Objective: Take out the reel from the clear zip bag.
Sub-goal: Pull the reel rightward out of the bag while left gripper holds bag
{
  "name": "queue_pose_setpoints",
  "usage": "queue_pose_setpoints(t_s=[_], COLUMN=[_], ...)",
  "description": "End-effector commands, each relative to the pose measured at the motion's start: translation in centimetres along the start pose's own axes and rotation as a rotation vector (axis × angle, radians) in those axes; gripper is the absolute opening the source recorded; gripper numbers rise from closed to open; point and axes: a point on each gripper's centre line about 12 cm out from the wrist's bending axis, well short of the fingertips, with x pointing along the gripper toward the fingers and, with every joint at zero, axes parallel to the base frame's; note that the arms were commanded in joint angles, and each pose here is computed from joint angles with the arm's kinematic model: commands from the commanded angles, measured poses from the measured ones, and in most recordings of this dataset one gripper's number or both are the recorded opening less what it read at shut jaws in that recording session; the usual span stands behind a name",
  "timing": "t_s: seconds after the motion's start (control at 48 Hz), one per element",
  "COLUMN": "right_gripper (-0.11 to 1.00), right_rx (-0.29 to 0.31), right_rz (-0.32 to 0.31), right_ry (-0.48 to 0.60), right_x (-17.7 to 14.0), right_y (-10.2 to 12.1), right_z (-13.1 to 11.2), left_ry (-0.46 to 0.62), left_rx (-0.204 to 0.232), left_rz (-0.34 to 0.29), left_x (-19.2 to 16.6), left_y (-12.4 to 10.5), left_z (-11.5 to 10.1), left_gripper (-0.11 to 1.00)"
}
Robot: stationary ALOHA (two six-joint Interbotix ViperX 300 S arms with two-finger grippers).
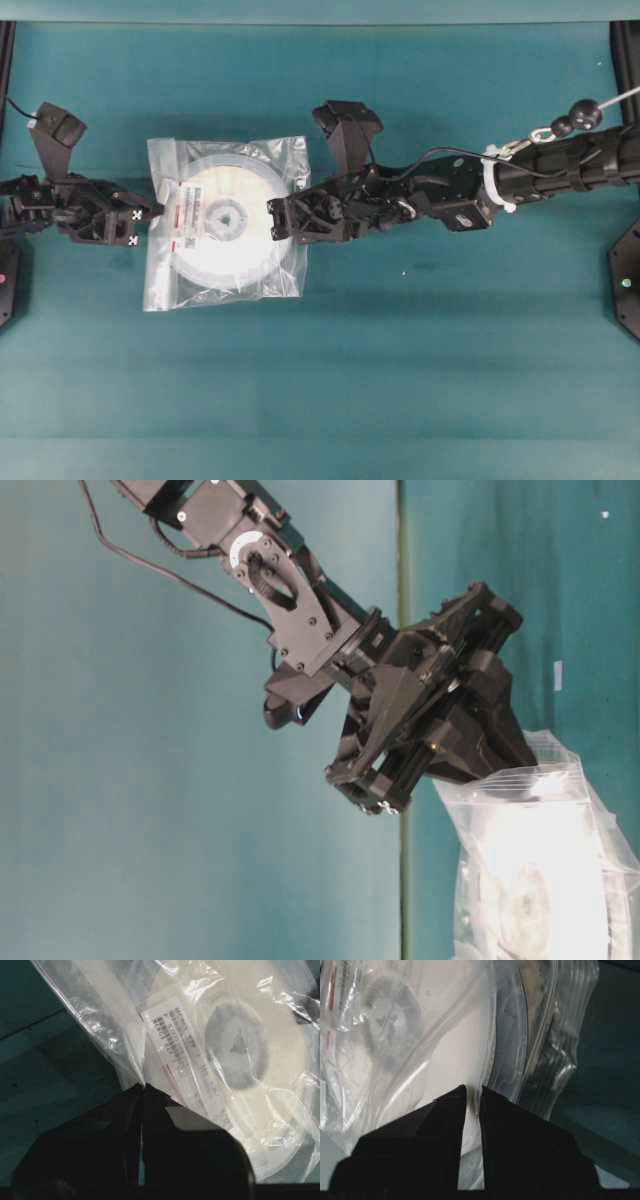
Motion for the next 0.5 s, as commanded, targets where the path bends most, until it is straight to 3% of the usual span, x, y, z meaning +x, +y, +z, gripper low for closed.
queue_pose_setpoints(t_s=[0.0,0.479], right_gripper=[0.12,0.12], right_rx=[0.002,0.021], right_rz=[0.023,-0.008], right_ry=[-0.004,-0.008], right_x=[-0.8,-3.3], right_y=[0.7,-2.2], right_z=[-0.2,-1.0], left_ry=[-0.014,-0.016], left_rx=[0.008,0.007], left_rz=[-0.02,-0.021], left_x=[0.1,0.2], left_y=[-0.5,-0.5], left_z=[0.4,0.5], left_gripper=[-0.04,-0.04])
